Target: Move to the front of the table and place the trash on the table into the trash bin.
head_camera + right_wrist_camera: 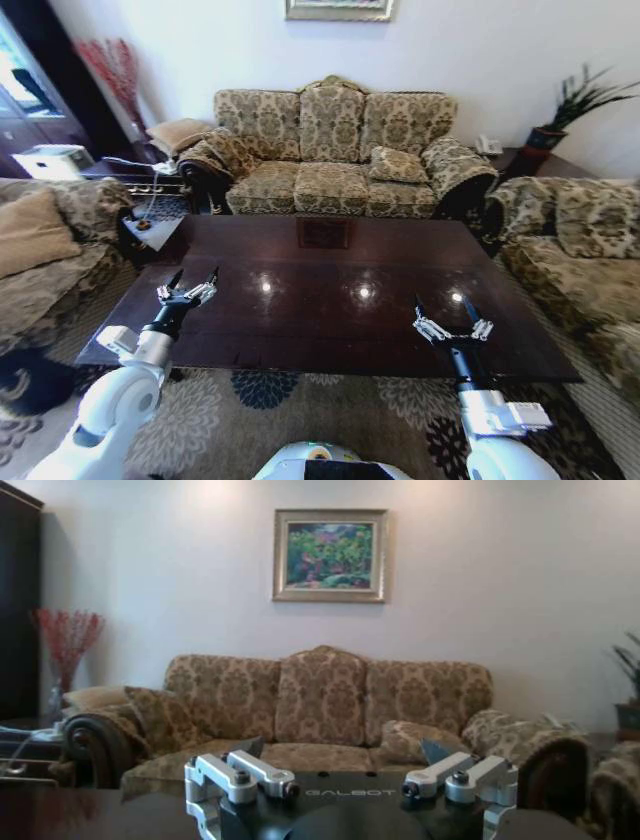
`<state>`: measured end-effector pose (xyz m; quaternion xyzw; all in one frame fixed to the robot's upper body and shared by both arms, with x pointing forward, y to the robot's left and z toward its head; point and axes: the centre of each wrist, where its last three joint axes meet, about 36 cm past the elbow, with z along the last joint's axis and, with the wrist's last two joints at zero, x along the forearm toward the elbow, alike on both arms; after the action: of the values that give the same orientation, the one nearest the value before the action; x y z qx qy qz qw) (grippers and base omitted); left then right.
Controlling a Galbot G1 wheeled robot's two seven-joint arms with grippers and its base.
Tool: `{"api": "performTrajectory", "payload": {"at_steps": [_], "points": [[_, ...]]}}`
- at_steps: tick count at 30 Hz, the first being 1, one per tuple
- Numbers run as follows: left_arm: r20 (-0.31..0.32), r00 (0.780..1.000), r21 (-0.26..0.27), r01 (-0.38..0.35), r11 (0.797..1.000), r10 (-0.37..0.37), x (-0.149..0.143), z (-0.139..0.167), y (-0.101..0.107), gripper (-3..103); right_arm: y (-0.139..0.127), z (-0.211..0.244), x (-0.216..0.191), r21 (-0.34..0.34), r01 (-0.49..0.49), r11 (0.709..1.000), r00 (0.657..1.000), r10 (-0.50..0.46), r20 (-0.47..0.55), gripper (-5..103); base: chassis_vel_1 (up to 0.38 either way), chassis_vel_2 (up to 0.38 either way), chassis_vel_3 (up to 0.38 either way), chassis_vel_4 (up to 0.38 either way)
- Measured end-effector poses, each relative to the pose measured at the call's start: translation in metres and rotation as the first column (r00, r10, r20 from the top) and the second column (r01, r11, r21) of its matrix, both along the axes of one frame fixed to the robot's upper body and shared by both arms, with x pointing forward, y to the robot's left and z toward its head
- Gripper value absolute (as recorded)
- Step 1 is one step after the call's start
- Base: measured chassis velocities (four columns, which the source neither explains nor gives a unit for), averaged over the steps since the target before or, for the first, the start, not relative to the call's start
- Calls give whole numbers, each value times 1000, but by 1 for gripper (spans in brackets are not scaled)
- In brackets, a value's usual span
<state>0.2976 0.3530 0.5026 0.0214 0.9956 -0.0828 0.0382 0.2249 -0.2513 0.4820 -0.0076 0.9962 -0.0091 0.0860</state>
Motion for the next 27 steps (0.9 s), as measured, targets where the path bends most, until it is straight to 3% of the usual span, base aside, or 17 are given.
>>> {"api": "performTrajectory", "payload": {"at_steps": [15, 27], "points": [[-1, 1000, 0, -2, 1000, 2, 0, 0, 0, 100, 0, 0, 0, 1, 0, 1000, 1000, 0, 0, 100, 83, 26, 29, 76], [-1, 1000, 0, -2, 1000, 2, 0, 0, 1, 100, 0, 0, 0, 1, 0, 1000, 1000, 0, 0, 100, 199, -190, -220, 181]]}}
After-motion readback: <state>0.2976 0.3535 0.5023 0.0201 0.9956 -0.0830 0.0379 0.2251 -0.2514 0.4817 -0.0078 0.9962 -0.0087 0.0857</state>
